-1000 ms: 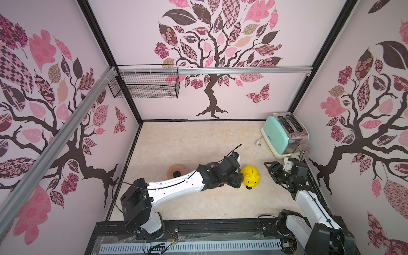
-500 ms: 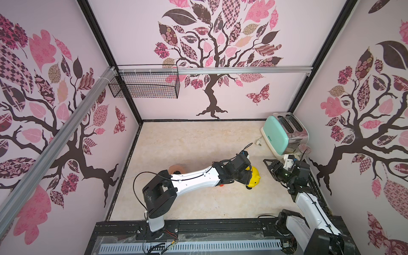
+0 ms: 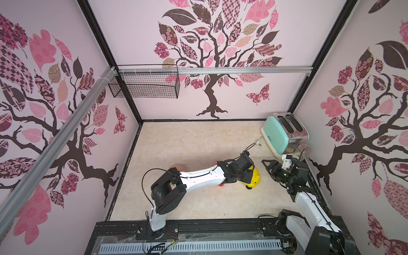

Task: Close piggy banks
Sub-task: Turn over the piggy bank at the center of the board.

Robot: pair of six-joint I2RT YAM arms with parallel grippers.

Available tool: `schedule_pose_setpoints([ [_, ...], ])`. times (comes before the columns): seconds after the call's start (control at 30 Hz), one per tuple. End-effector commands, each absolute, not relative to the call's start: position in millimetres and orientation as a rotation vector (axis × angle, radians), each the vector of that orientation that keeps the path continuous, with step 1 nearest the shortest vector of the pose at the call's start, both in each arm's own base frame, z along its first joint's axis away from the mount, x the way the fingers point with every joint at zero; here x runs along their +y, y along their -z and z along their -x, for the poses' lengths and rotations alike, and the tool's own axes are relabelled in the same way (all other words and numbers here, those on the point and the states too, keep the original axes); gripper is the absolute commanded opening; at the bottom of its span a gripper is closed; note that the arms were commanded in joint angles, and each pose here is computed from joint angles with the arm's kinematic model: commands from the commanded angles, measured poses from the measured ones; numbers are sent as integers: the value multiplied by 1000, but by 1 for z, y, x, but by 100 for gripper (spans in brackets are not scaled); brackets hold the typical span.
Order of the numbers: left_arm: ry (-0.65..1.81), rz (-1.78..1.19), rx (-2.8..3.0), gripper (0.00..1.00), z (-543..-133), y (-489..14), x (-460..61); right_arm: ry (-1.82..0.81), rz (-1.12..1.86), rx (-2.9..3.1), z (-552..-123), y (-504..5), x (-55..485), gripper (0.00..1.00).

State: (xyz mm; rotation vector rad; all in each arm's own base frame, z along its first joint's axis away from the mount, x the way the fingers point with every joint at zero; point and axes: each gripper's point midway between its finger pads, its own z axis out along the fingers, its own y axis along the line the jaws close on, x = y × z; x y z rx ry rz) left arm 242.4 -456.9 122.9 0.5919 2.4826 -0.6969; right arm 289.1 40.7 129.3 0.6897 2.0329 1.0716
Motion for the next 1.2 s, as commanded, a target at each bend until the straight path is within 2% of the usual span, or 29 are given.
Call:
schedule_pose_setpoints([
  [0.0, 694, -574, 2495, 62, -247, -119, -460, -1073, -662, 2042, -289, -129, 44, 73],
  [0.3, 698, -556, 2522, 55, -250, -108, -462, -1075, -649, 2057, -289, -127, 48, 73],
  [0.77, 771, -489, 2571, 36, -253, -91, -452, -1079, -633, 2072, -288, -125, 52, 73],
  [1.17, 837, -393, 2611, 31, -257, -78, -431, -1077, -632, 2076, -288, -124, 52, 73],
])
